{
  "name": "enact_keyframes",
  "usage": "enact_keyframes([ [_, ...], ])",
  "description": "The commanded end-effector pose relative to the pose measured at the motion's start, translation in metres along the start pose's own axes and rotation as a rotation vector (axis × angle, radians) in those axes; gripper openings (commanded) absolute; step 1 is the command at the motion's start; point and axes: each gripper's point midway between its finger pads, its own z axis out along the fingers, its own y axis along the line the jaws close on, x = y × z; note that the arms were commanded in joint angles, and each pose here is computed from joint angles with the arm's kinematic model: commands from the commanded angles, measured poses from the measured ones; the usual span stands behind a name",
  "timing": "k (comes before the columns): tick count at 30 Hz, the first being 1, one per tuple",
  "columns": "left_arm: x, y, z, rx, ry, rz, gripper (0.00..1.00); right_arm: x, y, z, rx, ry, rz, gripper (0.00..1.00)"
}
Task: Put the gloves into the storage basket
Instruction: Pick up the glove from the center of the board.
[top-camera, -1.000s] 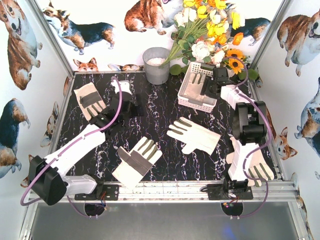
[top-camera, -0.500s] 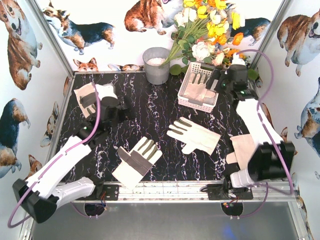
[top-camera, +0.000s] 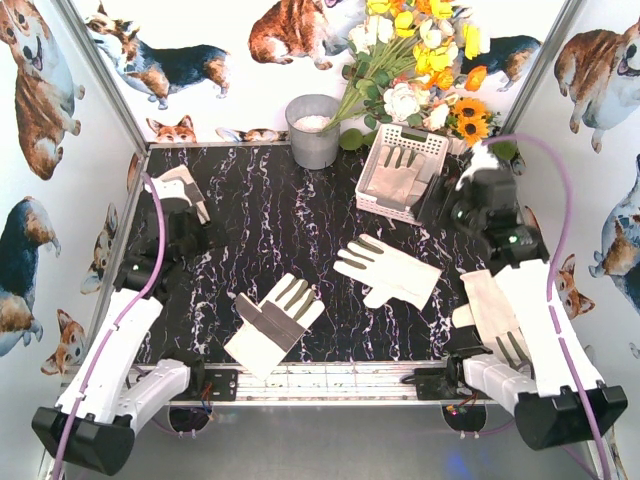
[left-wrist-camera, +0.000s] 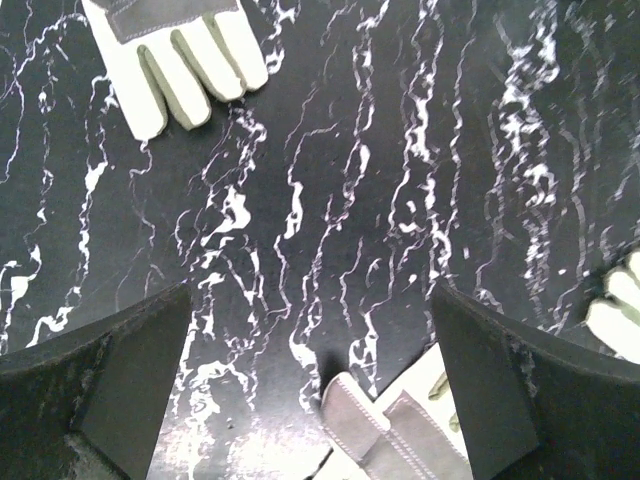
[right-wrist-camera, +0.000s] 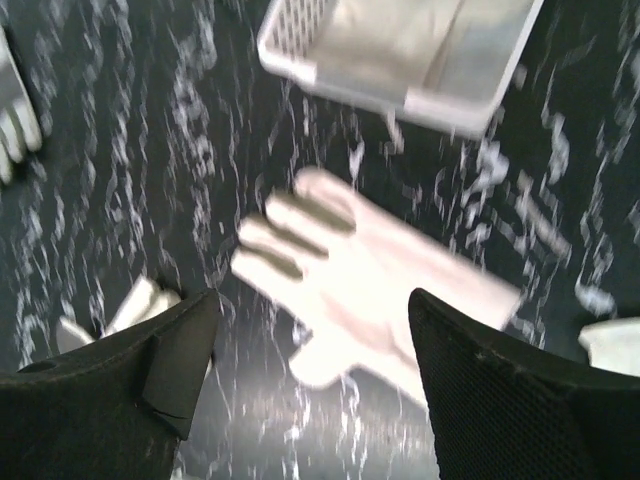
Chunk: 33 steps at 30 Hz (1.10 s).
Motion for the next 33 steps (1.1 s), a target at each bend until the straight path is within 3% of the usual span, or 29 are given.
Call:
enact_keyframes([
  [1, 0.009, 0.013, 0.006, 0.0, -0.001, 0.11, 1.0, 0.066, -0.016, -0.009, 0.076, 0.166, 0.047, 0.76],
  [7, 0.023, 0.031, 0.016, -0.057, -0.002, 0.159, 1.0, 0.134, -0.03, -0.003, 0.093, 0.317, 0.064, 0.65],
  [12, 0.028, 0.033, 0.018, -0.057, -0.018, 0.16, 1.0, 0.168, -0.017, 0.011, 0.067, 0.419, -0.069, 0.62],
  [19, 0.025, 0.04, 0.017, -0.096, -0.034, 0.154, 1.0, 0.191, -0.005, 0.049, 0.07, 0.56, -0.272, 0.61],
  [22, 0.022, 0.038, 0.016, -0.091, -0.049, 0.133, 1.0, 0.2, -0.005, 0.062, 0.081, 0.63, -0.374, 0.52],
  [25, 0.037, 0.041, 0.022, -0.094, -0.013, 0.136, 1.0, 0.208, -0.003, 0.076, 0.081, 0.674, -0.452, 0.5],
  [33, 0.037, 0.046, 0.022, -0.123, -0.013, 0.137, 1.0, 0.229, 0.006, 0.098, 0.046, 0.717, -0.482, 0.53],
])
